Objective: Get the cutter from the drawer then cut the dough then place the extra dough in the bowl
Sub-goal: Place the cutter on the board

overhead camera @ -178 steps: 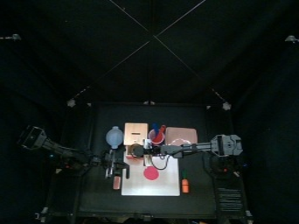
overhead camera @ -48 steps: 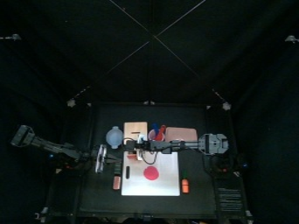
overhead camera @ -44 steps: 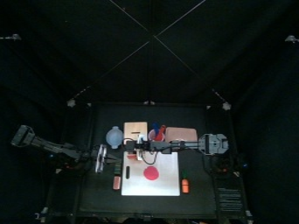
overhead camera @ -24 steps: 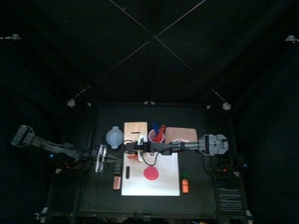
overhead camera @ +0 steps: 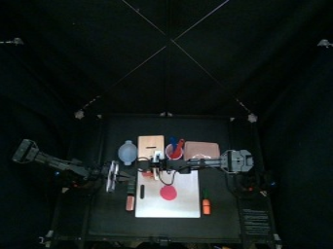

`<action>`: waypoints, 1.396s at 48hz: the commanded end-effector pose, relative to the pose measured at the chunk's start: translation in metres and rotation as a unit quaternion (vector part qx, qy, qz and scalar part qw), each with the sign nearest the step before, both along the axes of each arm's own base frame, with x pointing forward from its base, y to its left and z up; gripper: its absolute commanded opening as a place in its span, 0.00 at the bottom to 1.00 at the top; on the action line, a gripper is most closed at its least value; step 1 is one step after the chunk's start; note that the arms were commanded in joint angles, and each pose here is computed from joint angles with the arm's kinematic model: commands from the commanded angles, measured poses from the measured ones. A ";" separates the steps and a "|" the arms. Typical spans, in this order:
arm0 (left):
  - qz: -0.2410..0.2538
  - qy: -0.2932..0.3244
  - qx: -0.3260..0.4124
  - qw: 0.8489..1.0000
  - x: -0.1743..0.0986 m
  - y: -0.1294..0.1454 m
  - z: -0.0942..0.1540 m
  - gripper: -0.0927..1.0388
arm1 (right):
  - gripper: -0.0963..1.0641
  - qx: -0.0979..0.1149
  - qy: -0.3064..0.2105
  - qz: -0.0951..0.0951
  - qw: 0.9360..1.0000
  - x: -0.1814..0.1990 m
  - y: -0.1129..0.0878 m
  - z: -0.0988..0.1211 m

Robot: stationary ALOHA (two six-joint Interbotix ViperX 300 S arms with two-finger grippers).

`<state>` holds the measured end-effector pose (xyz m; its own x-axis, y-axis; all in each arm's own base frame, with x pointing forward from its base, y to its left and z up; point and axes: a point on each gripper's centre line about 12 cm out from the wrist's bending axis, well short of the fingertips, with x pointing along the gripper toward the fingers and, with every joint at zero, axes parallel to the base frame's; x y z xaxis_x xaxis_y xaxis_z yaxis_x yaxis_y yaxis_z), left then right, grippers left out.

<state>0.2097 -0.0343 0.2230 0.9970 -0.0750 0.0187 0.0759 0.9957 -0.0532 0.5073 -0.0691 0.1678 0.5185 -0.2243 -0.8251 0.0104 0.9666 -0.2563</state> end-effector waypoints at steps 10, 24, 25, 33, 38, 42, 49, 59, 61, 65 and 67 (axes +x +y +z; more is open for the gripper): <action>0.000 -0.010 -0.002 1.000 0.003 -0.001 0.007 0.42 | 0.72 0.005 -0.004 -0.010 1.000 0.001 -0.004 0.008; 0.000 -0.010 -0.003 1.000 0.003 -0.001 0.007 0.42 | 0.54 0.011 -0.003 -0.012 1.000 0.001 -0.003 0.008; 0.000 -0.010 -0.002 1.000 0.003 -0.001 0.007 0.42 | 0.53 0.011 -0.003 -0.012 1.000 0.001 -0.003 0.008; 0.000 -0.009 -0.003 1.000 0.003 -0.001 0.006 0.42 | 0.52 0.010 -0.016 -0.008 1.000 0.005 0.001 0.022; 0.000 -0.009 -0.003 1.000 0.003 -0.001 0.006 0.42 | 0.52 0.008 -0.024 -0.008 1.000 0.007 0.004 0.035; 0.001 -0.008 -0.003 1.000 0.003 -0.001 0.006 0.42 | 0.52 0.007 -0.027 -0.008 1.000 0.008 0.006 0.044; 0.001 -0.008 -0.004 1.000 0.002 -0.001 0.005 0.42 | 0.52 0.006 -0.028 -0.008 1.000 0.008 0.010 0.057; 0.001 -0.008 -0.004 1.000 0.002 -0.001 0.005 0.42 | 0.52 -0.001 -0.041 -0.002 0.999 0.009 0.016 0.075; 0.001 -0.008 -0.004 1.000 0.002 -0.001 0.005 0.42 | 0.52 -0.003 -0.042 -0.002 0.999 0.009 0.016 0.078; 0.001 -0.008 -0.004 1.000 0.002 -0.001 0.005 0.42 | 0.52 -0.008 -0.046 -0.002 0.999 0.008 0.015 0.084; 0.001 -0.007 -0.004 1.000 0.002 -0.001 0.005 0.42 | 0.52 -0.009 -0.047 -0.003 0.999 0.007 0.014 0.087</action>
